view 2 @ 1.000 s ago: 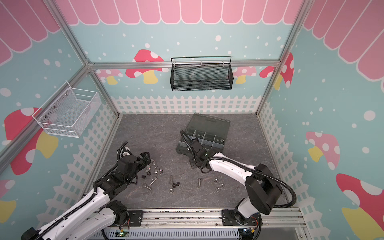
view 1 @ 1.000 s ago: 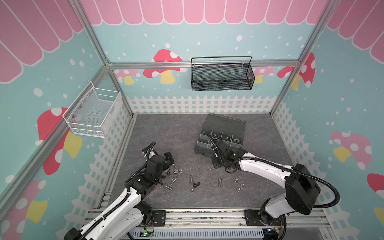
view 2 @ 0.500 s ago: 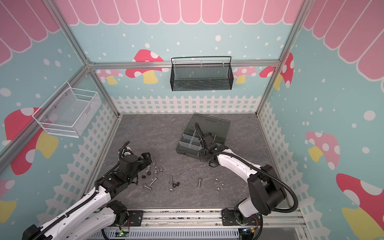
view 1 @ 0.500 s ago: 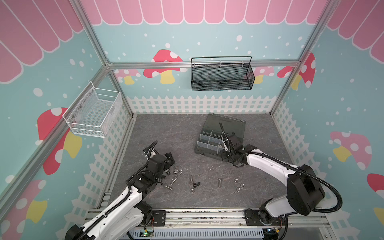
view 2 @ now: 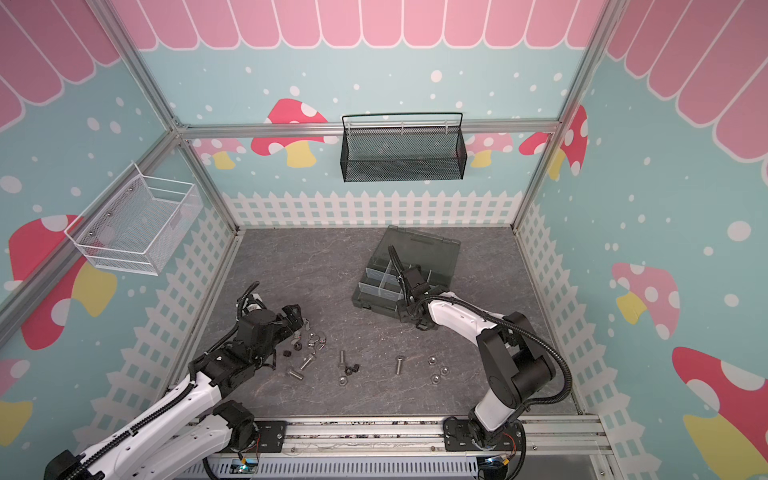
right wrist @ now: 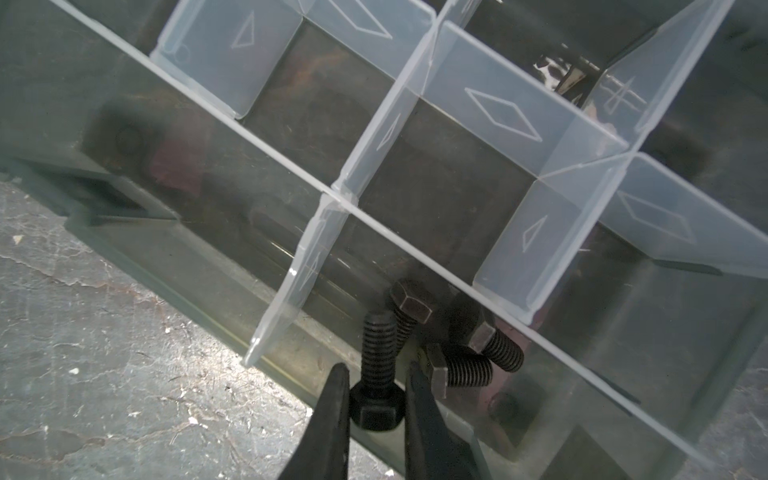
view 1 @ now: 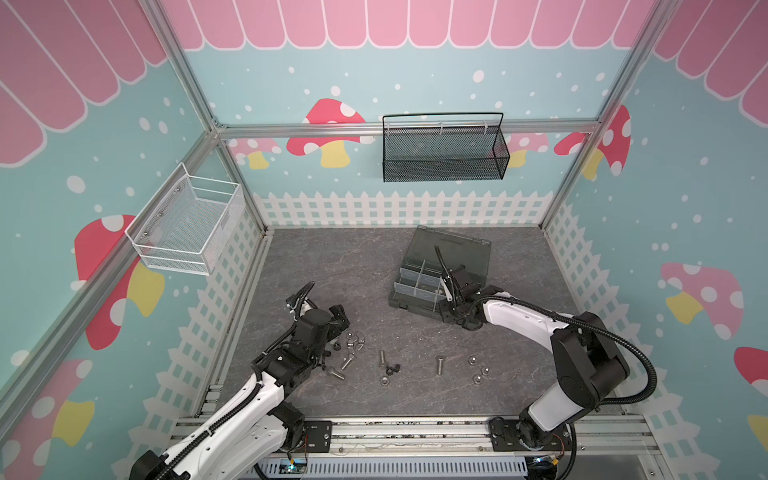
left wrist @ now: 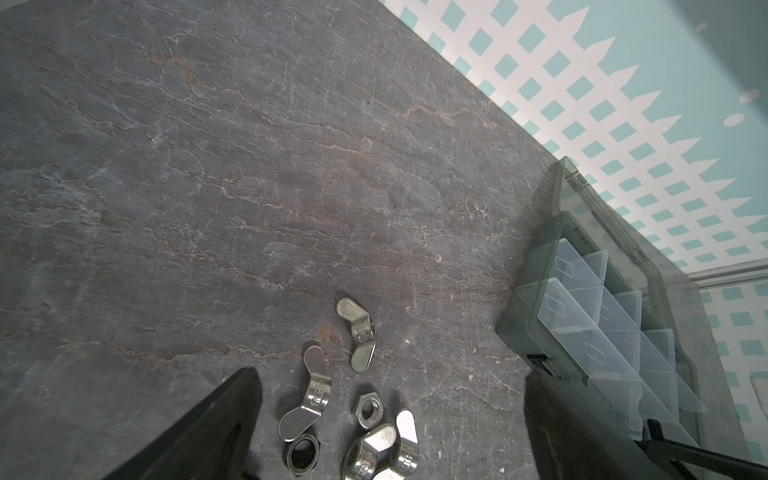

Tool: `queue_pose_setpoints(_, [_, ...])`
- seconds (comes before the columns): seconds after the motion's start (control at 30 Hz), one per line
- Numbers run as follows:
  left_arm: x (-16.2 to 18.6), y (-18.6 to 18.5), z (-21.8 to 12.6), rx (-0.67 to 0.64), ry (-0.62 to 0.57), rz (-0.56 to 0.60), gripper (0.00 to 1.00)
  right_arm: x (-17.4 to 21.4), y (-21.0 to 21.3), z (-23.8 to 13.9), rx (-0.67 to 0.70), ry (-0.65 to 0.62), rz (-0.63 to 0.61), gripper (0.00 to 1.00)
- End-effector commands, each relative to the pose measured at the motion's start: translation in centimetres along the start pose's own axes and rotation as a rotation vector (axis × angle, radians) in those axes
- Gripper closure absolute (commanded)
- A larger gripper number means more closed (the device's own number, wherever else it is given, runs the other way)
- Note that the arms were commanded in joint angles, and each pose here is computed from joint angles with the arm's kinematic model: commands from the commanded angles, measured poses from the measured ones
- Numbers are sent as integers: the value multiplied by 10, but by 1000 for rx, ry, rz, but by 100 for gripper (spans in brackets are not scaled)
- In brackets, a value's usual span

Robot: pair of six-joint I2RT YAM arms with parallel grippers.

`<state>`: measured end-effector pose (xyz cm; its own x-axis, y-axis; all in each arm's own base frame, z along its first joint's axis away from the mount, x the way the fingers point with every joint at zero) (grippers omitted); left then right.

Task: Sort the screws and nuts into containers
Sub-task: 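Open the right gripper to release the bolt into the near compartment, then lower the left gripper onto a silver bolt while the right gripper hovers over the organizer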

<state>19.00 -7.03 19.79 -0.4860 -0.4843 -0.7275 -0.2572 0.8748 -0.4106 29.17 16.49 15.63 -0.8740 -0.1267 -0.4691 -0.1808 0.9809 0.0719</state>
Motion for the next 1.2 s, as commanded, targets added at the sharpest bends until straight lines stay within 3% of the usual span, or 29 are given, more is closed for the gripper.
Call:
queue_pose_setpoints(0.0, [-2, 3, -2, -6, -15, -26, 1, -8, 2, 1, -1, -19, -13, 88])
queue_pose_setpoints(0.17, [-1, 5, -2, -11, -18, -28, 1, -8, 1, 1, -3, -17, -12, 72])
queue_pose_setpoints(0.57, [-6, 5, -7, -34, -7, -3, 1, -5, -1, -19, -30, -53, -20, 58])
queue_pose_setpoints(0.8, [-7, -3, -10, 4, 109, 53, 1, -2, -6, -39, -21, -115, -20, 47])
queue_pose_setpoints(0.97, [7, 1, -9, -8, 235, 9, 1, 4, -11, -48, -19, -153, -2, 26])
queue_pose_setpoints(1.03, [15, 5, -9, -30, 297, -11, 1, 7, -12, -51, -15, -166, 8, 2])
queue_pose_setpoints(1.17, [27, 11, -19, -88, 350, -44, 1, 10, -17, -58, 7, -200, 32, 2])
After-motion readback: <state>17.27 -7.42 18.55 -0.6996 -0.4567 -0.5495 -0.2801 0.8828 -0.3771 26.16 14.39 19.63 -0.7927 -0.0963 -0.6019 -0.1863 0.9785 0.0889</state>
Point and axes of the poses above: each gripper's point midway between its finger pads, its own z axis out along the fingers, its own y axis along the line the jaws close on, x = y × z, the point moved 10 cm from there along -z, back along the fingers, and after that the axes turned 6 degrees about z, right-handed, at the moved point
